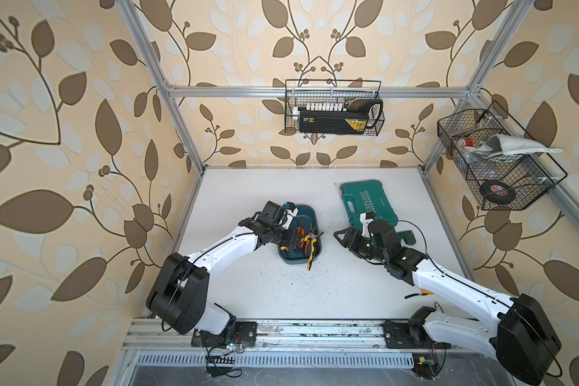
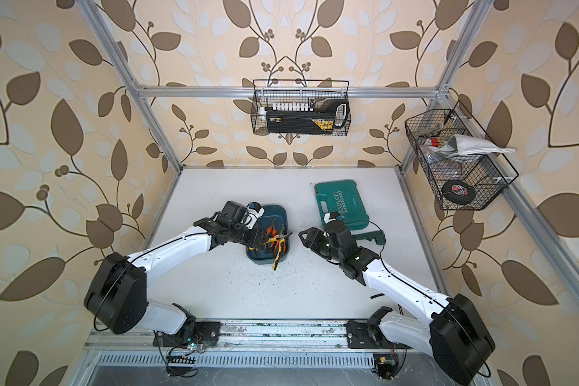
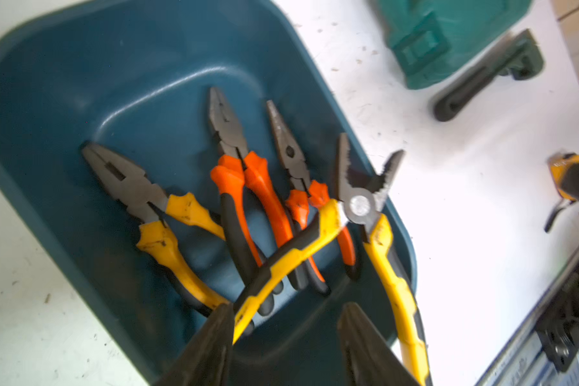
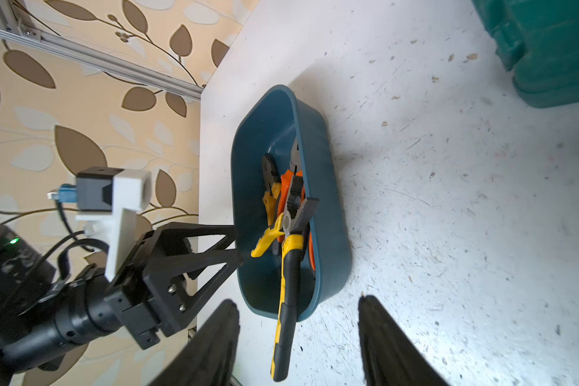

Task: Take the pliers out of the storage box
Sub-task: Pick up the pliers from the storage box.

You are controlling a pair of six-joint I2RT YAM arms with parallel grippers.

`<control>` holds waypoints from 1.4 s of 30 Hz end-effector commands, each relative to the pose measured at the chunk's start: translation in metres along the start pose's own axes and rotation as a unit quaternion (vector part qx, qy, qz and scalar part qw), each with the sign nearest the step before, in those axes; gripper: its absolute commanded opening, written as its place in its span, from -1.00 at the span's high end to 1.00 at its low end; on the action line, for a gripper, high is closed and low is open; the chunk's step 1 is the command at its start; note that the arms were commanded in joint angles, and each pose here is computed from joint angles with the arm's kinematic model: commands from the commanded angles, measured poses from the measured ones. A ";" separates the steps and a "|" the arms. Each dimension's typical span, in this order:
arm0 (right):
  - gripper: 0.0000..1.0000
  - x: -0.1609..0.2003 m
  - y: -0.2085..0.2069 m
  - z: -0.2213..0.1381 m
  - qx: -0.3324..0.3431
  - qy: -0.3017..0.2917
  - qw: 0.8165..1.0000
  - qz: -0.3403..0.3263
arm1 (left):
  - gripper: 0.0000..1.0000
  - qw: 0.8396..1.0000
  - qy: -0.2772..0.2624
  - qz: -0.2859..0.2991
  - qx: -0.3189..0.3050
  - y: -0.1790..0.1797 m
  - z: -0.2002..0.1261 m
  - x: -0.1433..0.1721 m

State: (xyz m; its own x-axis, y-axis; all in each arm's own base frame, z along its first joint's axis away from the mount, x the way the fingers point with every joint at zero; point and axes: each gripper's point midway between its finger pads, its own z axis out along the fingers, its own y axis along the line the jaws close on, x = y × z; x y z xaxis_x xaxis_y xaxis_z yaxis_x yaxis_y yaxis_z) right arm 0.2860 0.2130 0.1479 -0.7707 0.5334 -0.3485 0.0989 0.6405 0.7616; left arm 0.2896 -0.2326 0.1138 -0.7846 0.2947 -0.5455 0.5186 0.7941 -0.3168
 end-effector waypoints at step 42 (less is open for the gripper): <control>-0.26 0.002 -0.020 0.012 -0.003 0.063 0.998 0.003 | 1.00 0.999 0.051 0.007 -0.019 0.011 0.041 -0.013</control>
State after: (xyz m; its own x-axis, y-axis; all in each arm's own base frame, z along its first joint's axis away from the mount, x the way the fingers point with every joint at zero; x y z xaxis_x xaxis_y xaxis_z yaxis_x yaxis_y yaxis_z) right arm 0.2868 0.2019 0.1151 -0.8266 0.5015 -0.2553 0.1433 0.6264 0.7662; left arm 0.3068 -0.2480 0.0453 -0.8330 0.4130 -0.3681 0.5277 0.7929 -0.3046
